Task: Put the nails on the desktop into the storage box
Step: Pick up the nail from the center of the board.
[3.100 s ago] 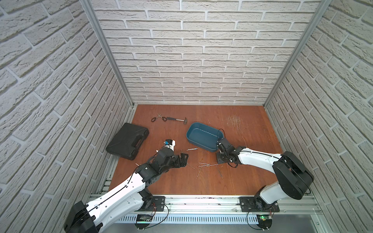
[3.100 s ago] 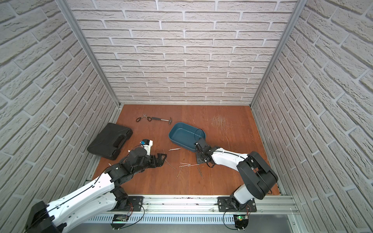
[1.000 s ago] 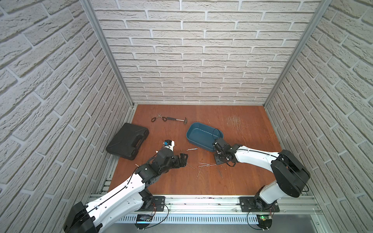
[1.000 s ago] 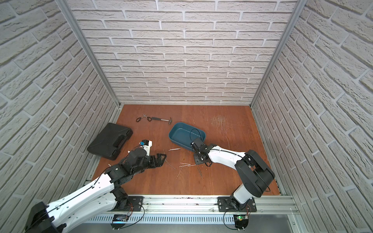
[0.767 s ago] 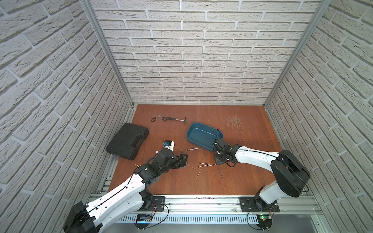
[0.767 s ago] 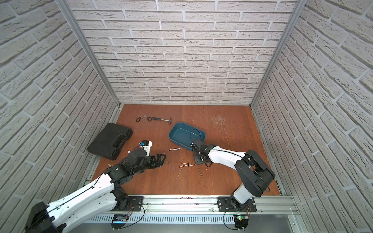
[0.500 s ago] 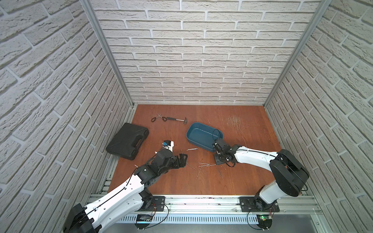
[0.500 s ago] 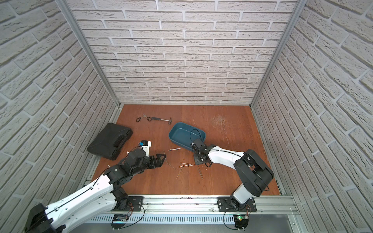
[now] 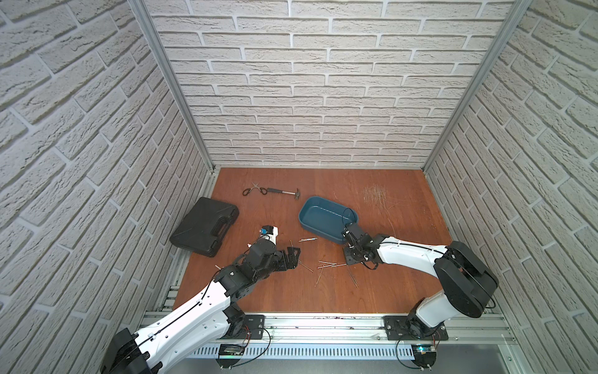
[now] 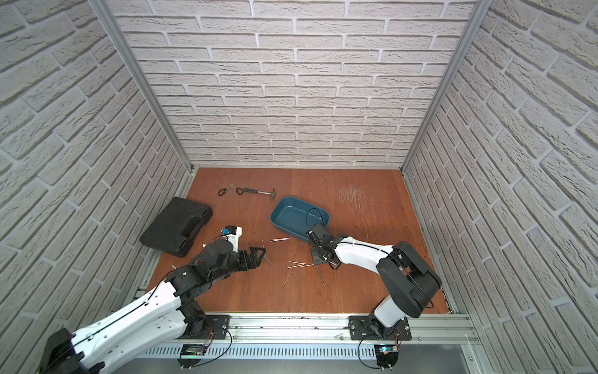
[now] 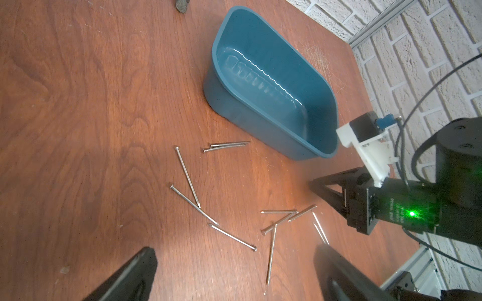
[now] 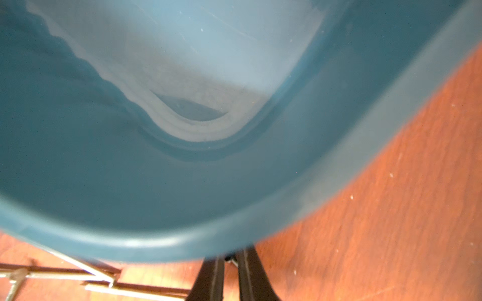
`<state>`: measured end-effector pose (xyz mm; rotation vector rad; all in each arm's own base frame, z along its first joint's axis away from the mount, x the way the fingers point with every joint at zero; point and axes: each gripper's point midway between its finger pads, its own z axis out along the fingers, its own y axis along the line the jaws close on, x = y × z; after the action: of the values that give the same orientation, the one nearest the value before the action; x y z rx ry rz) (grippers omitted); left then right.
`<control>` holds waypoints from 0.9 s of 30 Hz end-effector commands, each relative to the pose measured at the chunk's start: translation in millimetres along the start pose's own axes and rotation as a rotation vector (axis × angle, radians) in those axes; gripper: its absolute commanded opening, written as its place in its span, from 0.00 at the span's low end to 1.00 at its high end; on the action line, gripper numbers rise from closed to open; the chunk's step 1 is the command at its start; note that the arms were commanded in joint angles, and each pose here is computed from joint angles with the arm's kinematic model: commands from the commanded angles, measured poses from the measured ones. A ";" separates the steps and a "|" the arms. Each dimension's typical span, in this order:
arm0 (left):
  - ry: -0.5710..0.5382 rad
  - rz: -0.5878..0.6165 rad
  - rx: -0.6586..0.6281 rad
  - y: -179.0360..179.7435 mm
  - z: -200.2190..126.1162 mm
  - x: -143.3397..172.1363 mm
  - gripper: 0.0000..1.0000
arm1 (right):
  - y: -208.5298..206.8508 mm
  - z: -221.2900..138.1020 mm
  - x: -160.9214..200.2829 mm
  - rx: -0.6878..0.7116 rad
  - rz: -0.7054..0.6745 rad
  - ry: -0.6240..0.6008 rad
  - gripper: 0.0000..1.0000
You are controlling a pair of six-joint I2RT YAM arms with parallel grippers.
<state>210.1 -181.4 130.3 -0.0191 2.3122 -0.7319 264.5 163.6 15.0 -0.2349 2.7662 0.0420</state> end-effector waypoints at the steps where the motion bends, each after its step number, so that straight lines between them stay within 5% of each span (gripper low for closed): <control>1: -0.011 -0.005 -0.001 1.2 1.6 0.0 0.98 | -8.5 1.8 21.1 0.033 -0.004 0.052 0.16; 27: -0.021 -0.015 -0.003 3.1 -1.6 -0.3 0.98 | -11.5 -5.3 22.1 0.043 0.006 0.048 0.03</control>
<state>209.6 -179.8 130.4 -0.0412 2.3075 -0.7399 263.6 160.4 16.6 -0.2108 2.7597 0.0319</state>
